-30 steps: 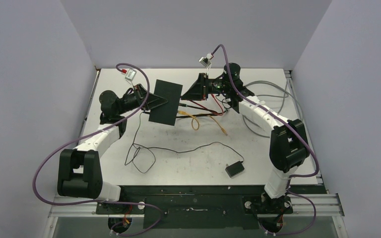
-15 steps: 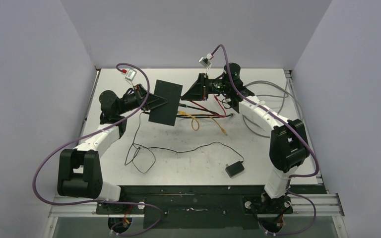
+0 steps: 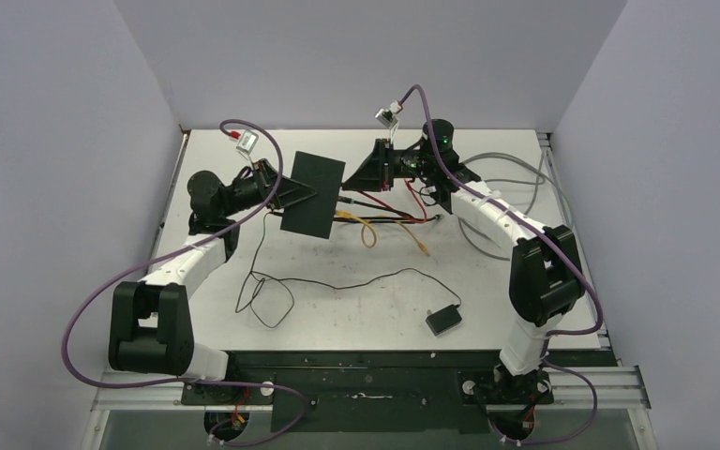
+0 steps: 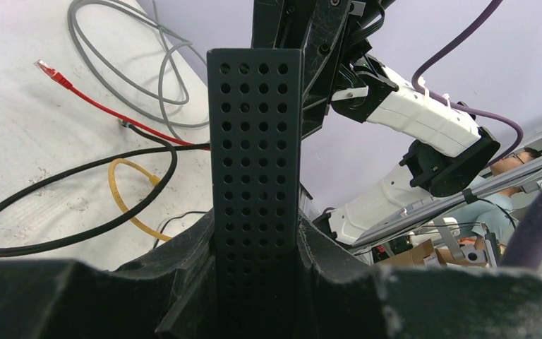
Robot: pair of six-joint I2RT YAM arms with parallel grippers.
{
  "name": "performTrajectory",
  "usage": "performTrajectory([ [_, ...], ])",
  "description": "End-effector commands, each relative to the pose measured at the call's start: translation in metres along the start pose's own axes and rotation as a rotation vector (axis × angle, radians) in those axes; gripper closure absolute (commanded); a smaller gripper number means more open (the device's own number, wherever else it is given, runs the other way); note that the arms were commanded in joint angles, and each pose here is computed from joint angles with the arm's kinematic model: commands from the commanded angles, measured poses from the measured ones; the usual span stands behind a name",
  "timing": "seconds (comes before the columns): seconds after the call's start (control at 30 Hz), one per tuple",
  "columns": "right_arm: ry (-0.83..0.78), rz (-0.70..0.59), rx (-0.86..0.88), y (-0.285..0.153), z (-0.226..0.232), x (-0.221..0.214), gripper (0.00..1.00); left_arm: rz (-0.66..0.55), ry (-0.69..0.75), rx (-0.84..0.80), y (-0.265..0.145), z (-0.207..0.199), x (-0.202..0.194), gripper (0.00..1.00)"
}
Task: Pull the plug from the switch port
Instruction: Pull the connector from the switch port.
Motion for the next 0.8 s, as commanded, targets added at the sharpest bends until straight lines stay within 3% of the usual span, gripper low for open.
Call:
performTrajectory([
  [0.0, -0.066, 0.009, 0.022, -0.002, -0.001, 0.001, 0.95, -0.092, 0.16, -0.078, 0.0, -0.033, 0.019, 1.0],
  [0.77, -0.082, 0.031, -0.025, -0.016, 0.001, -0.001, 0.95, -0.14, 0.186, -0.12, -0.007, -0.043, 0.02, 1.0],
])
Point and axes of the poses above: each gripper's point midway between its finger pads, its own y axis out along the fingers, its own z axis along the line the jaws close on, x = y × z, the point moved 8 cm from there along -y, back along the fingers, and after that the axes turned 12 degrees about -y, right-handed, at the moved point
